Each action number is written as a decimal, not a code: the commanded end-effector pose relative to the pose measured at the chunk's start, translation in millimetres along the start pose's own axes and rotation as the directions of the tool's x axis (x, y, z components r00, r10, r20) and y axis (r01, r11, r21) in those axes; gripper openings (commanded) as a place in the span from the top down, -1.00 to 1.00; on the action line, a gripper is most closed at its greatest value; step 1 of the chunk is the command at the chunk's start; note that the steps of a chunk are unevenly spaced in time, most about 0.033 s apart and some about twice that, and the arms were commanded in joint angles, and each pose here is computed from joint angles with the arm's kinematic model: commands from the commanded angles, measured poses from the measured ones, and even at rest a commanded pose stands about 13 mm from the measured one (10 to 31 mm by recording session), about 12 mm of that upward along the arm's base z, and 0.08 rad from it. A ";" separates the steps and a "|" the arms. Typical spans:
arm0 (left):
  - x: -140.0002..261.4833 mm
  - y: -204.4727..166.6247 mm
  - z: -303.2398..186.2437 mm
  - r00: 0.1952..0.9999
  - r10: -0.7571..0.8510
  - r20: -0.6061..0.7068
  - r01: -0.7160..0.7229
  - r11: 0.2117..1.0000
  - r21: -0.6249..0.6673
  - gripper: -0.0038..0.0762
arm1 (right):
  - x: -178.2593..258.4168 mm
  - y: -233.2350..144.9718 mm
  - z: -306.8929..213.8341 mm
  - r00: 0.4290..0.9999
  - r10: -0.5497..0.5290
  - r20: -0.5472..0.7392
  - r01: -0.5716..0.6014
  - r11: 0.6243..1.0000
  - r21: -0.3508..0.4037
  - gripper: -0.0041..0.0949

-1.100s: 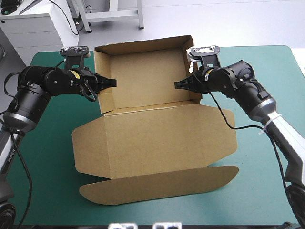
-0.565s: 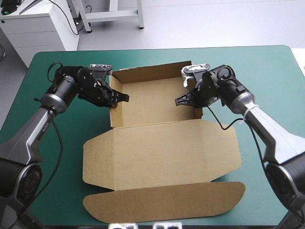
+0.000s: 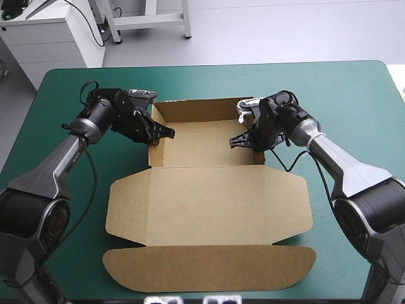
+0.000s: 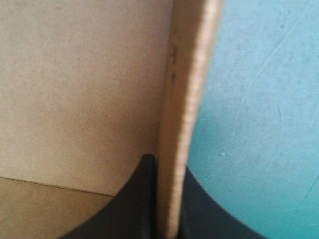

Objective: Fold the box

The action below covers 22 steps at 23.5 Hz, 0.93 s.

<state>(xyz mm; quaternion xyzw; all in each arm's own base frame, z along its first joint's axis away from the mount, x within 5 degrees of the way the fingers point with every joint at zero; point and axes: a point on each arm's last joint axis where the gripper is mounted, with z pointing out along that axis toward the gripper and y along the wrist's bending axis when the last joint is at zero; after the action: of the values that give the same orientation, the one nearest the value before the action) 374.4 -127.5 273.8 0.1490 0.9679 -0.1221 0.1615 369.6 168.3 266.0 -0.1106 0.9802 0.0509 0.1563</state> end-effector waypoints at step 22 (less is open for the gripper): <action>-17.0 -31.3 -134.5 0.969 0.156 0.194 -0.156 0.988 -0.015 -0.33 | -10.1 2.2 -148.8 0.958 -0.100 0.268 0.100 0.995 0.014 -0.58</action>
<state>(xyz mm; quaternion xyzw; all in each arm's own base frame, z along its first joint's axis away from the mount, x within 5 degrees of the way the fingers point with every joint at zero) 373.3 -135.2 356.0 0.2051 0.9443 -0.1465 0.2115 355.9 165.8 365.7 -0.1514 0.9588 0.0576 0.2334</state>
